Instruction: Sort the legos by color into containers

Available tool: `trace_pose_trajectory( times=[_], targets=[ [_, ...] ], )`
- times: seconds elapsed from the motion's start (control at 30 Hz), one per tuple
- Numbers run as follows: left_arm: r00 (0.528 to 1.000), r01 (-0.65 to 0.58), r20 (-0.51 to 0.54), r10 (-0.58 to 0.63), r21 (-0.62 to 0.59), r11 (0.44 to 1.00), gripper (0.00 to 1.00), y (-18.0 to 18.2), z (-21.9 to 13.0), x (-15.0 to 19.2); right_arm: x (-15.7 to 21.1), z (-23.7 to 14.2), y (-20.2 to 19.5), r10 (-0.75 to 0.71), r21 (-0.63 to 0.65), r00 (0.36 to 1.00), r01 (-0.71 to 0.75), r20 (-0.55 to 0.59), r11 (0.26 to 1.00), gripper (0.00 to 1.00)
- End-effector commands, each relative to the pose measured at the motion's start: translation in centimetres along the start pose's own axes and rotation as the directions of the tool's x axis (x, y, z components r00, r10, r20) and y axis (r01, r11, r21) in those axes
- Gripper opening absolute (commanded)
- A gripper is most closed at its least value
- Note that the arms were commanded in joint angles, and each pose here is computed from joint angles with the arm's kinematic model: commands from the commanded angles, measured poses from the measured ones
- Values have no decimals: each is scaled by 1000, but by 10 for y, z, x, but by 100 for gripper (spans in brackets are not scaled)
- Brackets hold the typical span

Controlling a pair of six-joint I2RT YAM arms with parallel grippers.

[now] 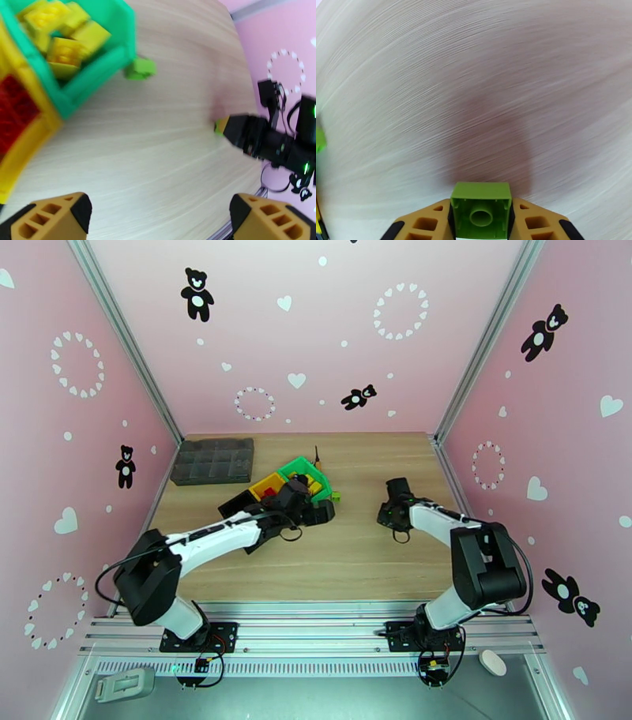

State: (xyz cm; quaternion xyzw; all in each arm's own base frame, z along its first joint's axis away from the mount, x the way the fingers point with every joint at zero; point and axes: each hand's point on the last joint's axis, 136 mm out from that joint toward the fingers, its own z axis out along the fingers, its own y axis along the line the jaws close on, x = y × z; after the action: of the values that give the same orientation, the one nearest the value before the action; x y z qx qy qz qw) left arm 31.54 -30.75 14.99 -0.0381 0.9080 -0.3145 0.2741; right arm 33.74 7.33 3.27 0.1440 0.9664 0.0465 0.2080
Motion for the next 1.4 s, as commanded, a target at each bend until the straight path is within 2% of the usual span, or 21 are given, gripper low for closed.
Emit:
trace_pose_trajectory(
  times=[0.0, 0.17, 0.4, 0.6, 0.7, 0.93, 1.1, 1.23, 1.37],
  targets=[
    [998, 24, 59, -20, -67, 997, 98, 28, -23, -15, -15, -27, 51, -63, -104, 995, 71, 79, 992, 23],
    [987, 105, 132, -87, -140, 985, 98, 75, -51, -34, 1, -50, 141, -233, -248, 967, 253, 108, 935, 23],
    [943, 264, 258, -211, -190, 946, 99, 142, -99, -66, 48, -82, 277, -459, -449, 877, 471, 143, 759, 23],
    [878, 407, 349, -327, -186, 894, 99, 197, -142, -76, 80, -96, 356, -562, -520, 809, 559, 173, 645, 23],
    [851, 447, 379, -364, -159, 880, 98, 210, -159, -79, 89, -96, 382, -584, -543, 791, 576, 182, 611, 25],
    [843, 463, 374, -387, -138, 876, 98, 216, -164, -73, 96, -84, 421, -601, -584, 781, 571, 170, 577, 41],
    [841, 466, 362, -402, -109, 878, 98, 213, -161, -71, 89, -95, 425, -596, -585, 778, 582, 198, 565, 53],
    [846, 454, 355, -398, -89, 886, 98, 206, -160, -73, 77, -113, 418, -594, -551, 766, 614, 245, 565, 55],
    [877, 402, 329, -351, -102, 910, 98, 189, -155, -74, 59, -129, 397, -581, -482, 756, 647, 303, 591, 56]
  ],
)
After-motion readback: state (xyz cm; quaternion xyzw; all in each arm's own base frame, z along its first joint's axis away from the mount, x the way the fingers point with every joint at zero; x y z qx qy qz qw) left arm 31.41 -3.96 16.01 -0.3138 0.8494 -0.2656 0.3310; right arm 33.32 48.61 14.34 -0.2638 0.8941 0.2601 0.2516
